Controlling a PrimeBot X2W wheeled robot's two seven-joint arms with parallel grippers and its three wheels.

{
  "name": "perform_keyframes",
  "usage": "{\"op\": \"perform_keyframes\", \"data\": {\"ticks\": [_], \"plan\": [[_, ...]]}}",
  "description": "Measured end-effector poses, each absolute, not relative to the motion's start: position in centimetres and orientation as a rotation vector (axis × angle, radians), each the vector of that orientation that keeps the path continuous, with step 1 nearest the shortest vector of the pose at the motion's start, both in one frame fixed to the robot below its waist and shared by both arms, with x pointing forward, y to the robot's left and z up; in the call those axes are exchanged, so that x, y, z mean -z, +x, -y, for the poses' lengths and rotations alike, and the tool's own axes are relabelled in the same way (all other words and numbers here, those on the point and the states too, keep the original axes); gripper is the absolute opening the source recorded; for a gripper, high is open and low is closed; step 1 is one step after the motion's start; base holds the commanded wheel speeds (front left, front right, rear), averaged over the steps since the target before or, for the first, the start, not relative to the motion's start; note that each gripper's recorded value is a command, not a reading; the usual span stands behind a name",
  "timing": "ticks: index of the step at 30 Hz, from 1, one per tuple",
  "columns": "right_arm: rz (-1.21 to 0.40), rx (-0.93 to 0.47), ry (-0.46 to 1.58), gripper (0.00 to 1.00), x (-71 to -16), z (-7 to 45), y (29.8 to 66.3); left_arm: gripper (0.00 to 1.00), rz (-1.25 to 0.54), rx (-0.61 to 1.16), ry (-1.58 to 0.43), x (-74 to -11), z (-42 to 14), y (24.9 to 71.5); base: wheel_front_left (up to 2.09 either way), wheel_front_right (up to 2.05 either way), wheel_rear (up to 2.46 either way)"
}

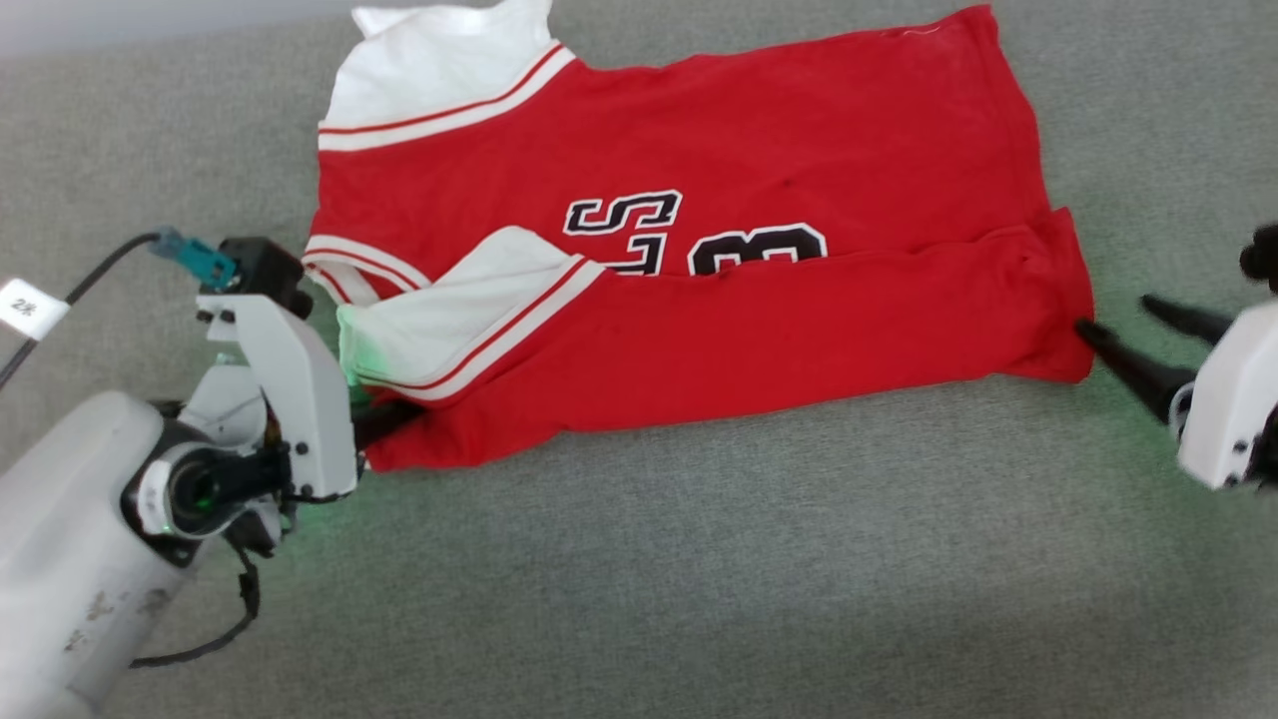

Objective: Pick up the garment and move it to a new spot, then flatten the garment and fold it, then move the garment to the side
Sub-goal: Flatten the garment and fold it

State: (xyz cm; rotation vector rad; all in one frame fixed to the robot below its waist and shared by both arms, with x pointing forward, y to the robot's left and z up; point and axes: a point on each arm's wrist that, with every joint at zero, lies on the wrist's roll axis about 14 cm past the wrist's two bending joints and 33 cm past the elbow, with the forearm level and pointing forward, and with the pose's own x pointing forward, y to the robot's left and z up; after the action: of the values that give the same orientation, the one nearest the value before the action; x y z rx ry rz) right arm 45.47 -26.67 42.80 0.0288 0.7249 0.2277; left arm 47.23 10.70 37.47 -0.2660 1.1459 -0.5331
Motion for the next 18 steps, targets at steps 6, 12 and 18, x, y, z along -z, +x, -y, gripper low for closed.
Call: {"op": "perform_keyframes", "data": {"ticks": [6, 12, 18], "plan": [[-0.911, -0.233, -0.073, 1.0, -39.0, 26.0, 45.7, 0.0, -1.119, 0.546, -0.261, -37.2, -10.3, 47.5, 0.0, 0.0, 0.0], [-0.945, -0.238, -0.018, 0.09, -38.0, 25.0, 46.7, 0.0, -1.094, 0.539, -0.281, -37.2, -10.4, 47.4, 0.0, 0.0, 0.0], [-0.888, -0.253, 0.055, 0.0, -38.8, 24.0, 47.1, 0.0, -1.05, 0.53, -0.316, -37.8, -10.6, 47.2, 0.0, 0.0, 0.0]]}}
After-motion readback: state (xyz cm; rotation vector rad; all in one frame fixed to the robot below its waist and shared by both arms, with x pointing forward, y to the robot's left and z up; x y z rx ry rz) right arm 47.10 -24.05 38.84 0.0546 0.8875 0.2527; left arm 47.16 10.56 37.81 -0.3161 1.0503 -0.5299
